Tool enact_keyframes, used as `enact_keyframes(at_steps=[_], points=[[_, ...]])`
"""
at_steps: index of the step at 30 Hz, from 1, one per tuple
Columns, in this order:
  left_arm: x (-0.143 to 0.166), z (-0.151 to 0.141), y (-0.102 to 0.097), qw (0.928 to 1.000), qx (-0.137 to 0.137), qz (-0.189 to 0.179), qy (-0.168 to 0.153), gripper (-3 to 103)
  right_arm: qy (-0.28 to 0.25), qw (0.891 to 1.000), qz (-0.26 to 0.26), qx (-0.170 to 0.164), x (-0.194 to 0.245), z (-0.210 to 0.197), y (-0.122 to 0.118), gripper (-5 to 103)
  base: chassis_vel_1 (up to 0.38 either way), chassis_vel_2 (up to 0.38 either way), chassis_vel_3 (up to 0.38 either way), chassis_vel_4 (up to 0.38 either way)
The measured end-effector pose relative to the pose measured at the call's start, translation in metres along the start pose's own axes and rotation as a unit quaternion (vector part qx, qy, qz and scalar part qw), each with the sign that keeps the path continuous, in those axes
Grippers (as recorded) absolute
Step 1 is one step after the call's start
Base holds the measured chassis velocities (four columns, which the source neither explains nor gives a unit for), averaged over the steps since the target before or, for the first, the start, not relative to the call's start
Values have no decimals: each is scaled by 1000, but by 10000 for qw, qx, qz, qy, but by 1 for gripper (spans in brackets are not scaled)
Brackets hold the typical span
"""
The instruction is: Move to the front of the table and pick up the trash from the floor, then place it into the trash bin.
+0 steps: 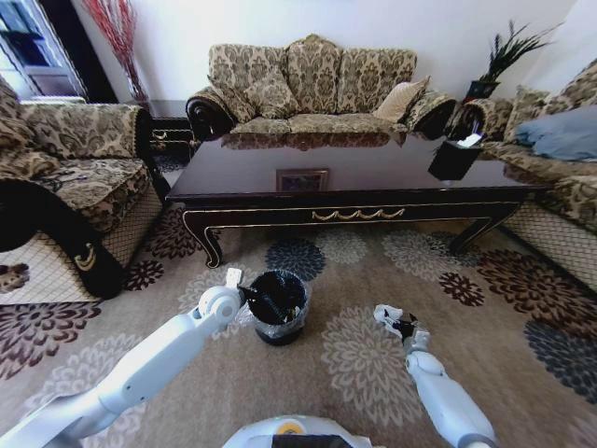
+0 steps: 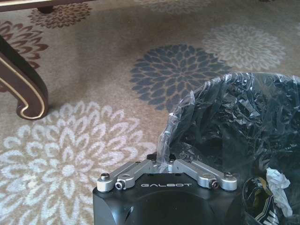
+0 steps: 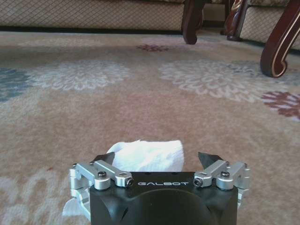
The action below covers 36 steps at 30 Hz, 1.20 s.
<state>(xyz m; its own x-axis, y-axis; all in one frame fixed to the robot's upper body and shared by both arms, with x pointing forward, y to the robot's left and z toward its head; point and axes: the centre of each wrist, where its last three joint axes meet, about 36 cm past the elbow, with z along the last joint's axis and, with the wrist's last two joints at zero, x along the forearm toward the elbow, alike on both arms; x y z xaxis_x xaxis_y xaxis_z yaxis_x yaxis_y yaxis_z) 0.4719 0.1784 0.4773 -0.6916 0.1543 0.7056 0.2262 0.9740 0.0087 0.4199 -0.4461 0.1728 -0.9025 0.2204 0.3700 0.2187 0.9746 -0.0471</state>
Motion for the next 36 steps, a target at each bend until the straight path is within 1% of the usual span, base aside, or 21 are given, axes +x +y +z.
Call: enact_keyframes(at_steps=[1,4,6,7,8,10,11,14,15,16,17,18,19,22,23,24,25,27,30,33,36], points=[[0,0,-2,10000,-5,18,6,3,27,10000,-19,-13,-1,2,1,97,0,0,0,0],[1,0,-8,10000,-36,85,33,3,75,9999,-85,-92,-2,4,3,82,0,0,0,0],[2,0,-10,9999,-51,102,38,3,77,9999,-91,-98,-2,4,3,82,0,0,0,0],[2,2,-12,9999,-78,129,53,3,83,9999,-100,-100,-2,5,3,71,0,0,0,0],[2,2,-13,9999,-92,132,64,3,94,9999,-99,-101,-1,6,3,71,0,0,0,0],[1,3,-16,9999,-98,88,71,3,119,9998,-93,-128,-1,8,2,60,0,0,0,0],[1,3,-16,9999,-98,88,71,3,119,9998,-93,-128,-1,8,2,60,0,0,0,0],[0,3,-19,9999,-72,109,112,3,125,9998,-89,-145,0,9,-2,44,0,0,0,0],[0,3,-19,9999,-72,109,112,3,125,9998,-89,-145,0,9,-2,44,0,0,0,0],[0,4,-20,9998,-72,120,126,3,110,9998,-81,-148,0,8,-4,38,0,0,0,0],[-1,5,-21,9998,-77,124,144,3,74,9998,-74,-148,1,6,-7,38,0,0,0,0],[-2,5,-22,9998,-85,129,152,3,31,9999,-74,-152,2,3,-9,33,0,0,0,0],[-2,5,-22,9998,-85,129,152,3,31,9999,-74,-152,2,3,-9,33,0,0,0,0],[-7,5,-29,9996,-117,153,182,3,-217,9994,-182,-221,11,-9,-18,16,0,0,0,0],[-9,5,-30,9996,-122,154,189,3,-256,9992,-199,-223,13,-10,-20,16,0,0,0,0],[-11,6,-33,9996,-136,158,204,3,-342,9989,-235,-220,18,-12,-24,11,0,0,0,0],[-11,6,-33,9996,-136,158,204,3,-342,9989,-235,-220,18,-12,-24,11,0,0,0,0],[-14,7,-39,9994,-161,190,232,3,-457,9984,-261,-205,28,-14,-32,2,0,0,0,0],[-17,7,-44,9993,-184,218,248,3,-516,9980,-281,-211,37,-15,-39,1,0,0,0,0],[-23,4,-54,9991,-199,259,268,3,-678,9967,-387,-208,55,-21,-49,0,0,0,0,0],[-27,1,-59,9990,-207,279,283,3,-821,9953,-476,-216,65,-30,-49,0,0,0,0,0]])
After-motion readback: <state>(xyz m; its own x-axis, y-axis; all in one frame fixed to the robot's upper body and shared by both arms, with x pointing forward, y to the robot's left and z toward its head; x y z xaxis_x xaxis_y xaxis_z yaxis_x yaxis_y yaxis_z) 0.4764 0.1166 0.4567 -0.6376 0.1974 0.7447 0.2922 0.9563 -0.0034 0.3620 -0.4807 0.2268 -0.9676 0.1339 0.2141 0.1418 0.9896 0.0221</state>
